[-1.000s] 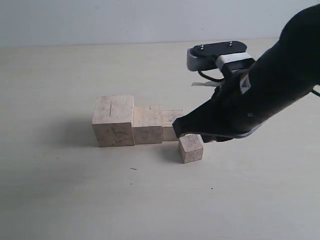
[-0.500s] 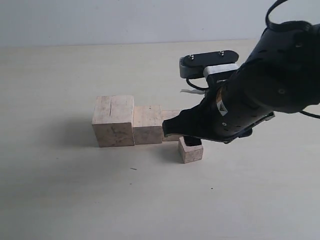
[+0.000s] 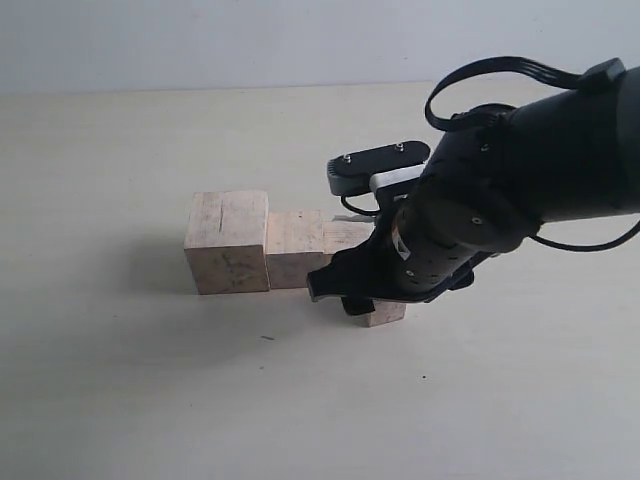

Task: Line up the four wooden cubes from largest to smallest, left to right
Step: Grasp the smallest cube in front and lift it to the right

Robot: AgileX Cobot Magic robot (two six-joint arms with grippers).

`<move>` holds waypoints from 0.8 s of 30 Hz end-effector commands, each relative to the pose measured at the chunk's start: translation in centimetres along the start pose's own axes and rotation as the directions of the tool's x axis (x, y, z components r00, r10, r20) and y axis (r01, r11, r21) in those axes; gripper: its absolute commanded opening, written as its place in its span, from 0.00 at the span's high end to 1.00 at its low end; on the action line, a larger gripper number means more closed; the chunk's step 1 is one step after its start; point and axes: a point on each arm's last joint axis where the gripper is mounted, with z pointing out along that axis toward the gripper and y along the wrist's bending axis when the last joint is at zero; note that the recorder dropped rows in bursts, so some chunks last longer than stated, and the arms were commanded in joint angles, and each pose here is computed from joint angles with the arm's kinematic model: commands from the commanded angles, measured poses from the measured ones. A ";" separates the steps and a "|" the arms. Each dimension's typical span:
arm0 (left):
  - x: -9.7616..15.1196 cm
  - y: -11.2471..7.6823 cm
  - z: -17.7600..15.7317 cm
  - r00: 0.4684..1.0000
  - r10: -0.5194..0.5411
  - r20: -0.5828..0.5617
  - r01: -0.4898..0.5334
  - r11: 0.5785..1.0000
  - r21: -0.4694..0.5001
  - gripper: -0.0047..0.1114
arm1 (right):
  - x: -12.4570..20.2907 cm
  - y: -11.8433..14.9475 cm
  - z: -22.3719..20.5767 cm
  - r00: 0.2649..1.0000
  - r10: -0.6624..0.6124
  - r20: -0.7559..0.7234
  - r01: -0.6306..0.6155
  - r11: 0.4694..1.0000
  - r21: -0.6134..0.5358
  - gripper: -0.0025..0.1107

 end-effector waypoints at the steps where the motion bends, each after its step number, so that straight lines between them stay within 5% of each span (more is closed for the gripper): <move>1: 0.0 0.0 0.0 1.000 0.002 0.012 -0.002 1.000 -0.004 0.96 | -0.7 0.3 0.2 1.000 -0.008 0.017 0.008 1.000 0.013 0.38; 14: 0.0 0.0 0.0 1.000 0.002 0.012 -0.002 1.000 -0.004 0.96 | -0.2 0.3 1.7 1.000 0.012 -0.028 -0.011 0.999 0.039 0.40; 24: 0.0 0.0 0.0 1.000 0.002 0.012 -0.002 1.000 -0.004 0.96 | 0.0 0.1 1.7 0.998 0.038 -0.048 -0.035 0.997 0.063 0.80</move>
